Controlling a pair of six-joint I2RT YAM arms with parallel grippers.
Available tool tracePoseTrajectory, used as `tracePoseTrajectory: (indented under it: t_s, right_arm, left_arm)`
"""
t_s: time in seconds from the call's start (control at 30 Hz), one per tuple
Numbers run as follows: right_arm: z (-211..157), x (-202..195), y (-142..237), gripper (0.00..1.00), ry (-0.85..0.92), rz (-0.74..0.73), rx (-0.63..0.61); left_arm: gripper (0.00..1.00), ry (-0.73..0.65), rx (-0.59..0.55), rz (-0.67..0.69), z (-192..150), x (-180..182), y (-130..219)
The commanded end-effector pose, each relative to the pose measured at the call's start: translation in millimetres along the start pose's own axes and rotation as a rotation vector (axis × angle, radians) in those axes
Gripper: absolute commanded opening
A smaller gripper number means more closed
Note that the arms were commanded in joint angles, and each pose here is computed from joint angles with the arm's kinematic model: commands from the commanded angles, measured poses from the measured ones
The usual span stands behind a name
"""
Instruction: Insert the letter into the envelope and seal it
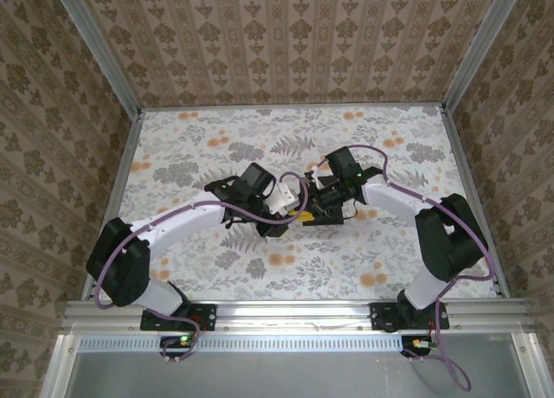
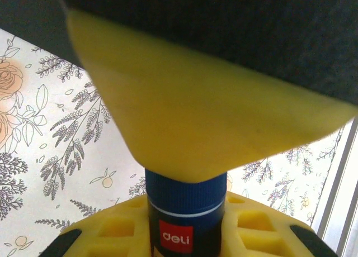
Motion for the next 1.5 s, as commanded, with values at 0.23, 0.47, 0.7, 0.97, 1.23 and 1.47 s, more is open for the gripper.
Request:
tracePoseTrajectory:
  t_s: [0.23,0.47,0.7,0.97,1.23,1.47]
  right_arm:
    - [-37,8,-31,0.22,-0.001,0.052,0.221]
    - [-38,7,-33,0.22,-0.003,0.049,0.232]
    - [-39,9,-37,0.22,0.001,0.045,0.238]
    - [-40,9,-42,0.22,0.002,0.041,0.245]
    - [-39,10,-42,0.21,0.007,0.041,0.242]
    - [-39,12,-42,0.21,0.009,0.039,0.238]
  left_arm:
    - [0.00,-0.174,-0.449,0.073,90,7,40]
    - [0.00,-0.168,-0.462,0.074,91,9,43]
    - [0.00,-0.161,-0.467,0.078,91,11,46]
    - [0.00,-0.160,-0.472,0.079,90,13,47]
    - [0.00,-0.144,-0.465,0.075,83,12,47]
    - [0.00,-0.136,-0.477,0.096,79,13,54]
Point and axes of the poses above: each hand's point on the last joint's axis, 136 mm out from that joint toward the fingers, its own y axis back along the fingers, its own x axis along the line the jaws close on, z = x × y, the point moved 6 cm from there along y, back along the fingers, and after that the axes turned 8 degrees about -y, right-handed, at the moved point
